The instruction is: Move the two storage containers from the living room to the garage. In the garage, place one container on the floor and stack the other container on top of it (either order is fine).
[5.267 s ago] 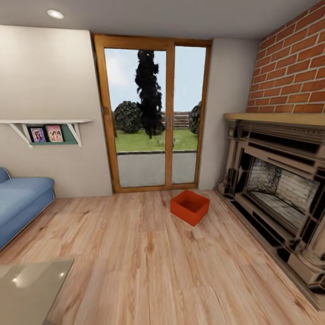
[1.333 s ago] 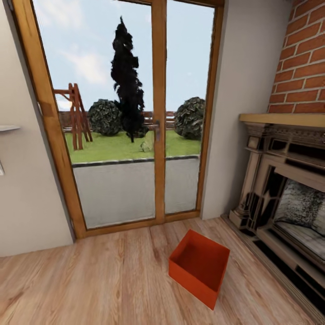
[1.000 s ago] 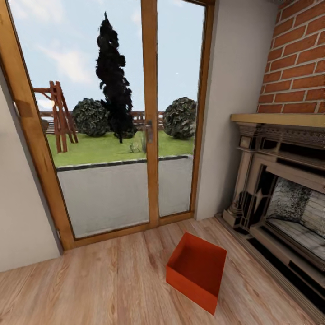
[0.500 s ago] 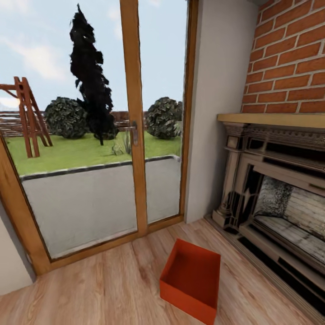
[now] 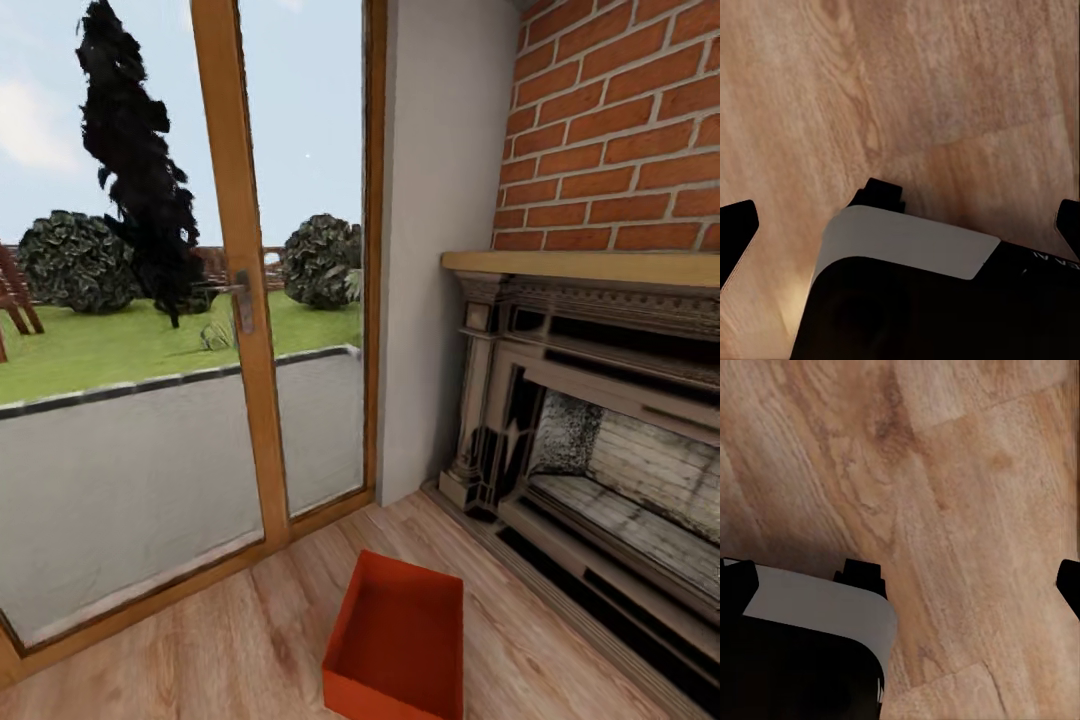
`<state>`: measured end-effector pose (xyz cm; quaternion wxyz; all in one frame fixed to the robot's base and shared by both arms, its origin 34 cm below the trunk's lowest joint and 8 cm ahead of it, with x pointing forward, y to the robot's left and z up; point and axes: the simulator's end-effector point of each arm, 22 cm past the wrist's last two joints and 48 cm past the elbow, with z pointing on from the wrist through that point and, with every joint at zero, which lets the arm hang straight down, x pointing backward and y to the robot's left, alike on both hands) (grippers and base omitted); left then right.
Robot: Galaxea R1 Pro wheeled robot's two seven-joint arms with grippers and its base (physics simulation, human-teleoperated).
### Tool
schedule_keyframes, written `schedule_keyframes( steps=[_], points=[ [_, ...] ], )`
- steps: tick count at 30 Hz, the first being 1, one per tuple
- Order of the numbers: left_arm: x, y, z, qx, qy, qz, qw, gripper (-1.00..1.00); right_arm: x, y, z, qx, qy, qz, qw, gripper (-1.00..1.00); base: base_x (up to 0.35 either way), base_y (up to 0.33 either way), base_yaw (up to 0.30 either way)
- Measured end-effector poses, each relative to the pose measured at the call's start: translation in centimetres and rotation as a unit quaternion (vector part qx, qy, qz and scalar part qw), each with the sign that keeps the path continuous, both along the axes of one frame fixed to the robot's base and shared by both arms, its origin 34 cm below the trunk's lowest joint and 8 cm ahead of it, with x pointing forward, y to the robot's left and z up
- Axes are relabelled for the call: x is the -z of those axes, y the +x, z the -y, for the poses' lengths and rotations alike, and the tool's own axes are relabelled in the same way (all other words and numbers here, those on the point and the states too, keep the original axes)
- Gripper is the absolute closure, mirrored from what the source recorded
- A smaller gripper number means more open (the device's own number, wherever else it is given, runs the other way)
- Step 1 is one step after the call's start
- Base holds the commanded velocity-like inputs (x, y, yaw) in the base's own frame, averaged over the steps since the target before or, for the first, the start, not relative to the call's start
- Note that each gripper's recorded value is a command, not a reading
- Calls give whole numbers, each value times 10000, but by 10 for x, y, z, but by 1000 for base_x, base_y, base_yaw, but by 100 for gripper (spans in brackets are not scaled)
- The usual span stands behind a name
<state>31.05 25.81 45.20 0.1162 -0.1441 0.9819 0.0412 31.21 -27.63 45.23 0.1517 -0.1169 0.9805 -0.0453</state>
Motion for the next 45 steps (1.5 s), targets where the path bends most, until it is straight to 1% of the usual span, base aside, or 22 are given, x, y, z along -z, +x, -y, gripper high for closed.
schedule_keyframes(
  steps=[4,13,26,31,42,45],
  points=[
    [0,0,0,-4,1,3,10000,-100,0,0,0,0,0,-2,10000,-100,202,0,-252],
    [0,1,0,-7,3,11,10000,-100,0,0,0,-1,0,-2,10000,-100,67,0,-252],
    [0,1,-1,-8,11,15,10000,-100,0,0,0,-13,-2,-1,10000,-100,272,0,-241],
    [0,1,-1,-7,10,13,10000,-100,0,0,-1,-24,1,-4,10000,-100,104,0,-64],
    [0,1,0,-6,4,12,10000,-100,1,-1,-5,-98,37,-32,9999,-100,8,0,-5],
    [0,0,0,-14,1,10,10000,-100,1,-1,-5,-108,57,-33,9999,-100,176,0,0]
  ],
)
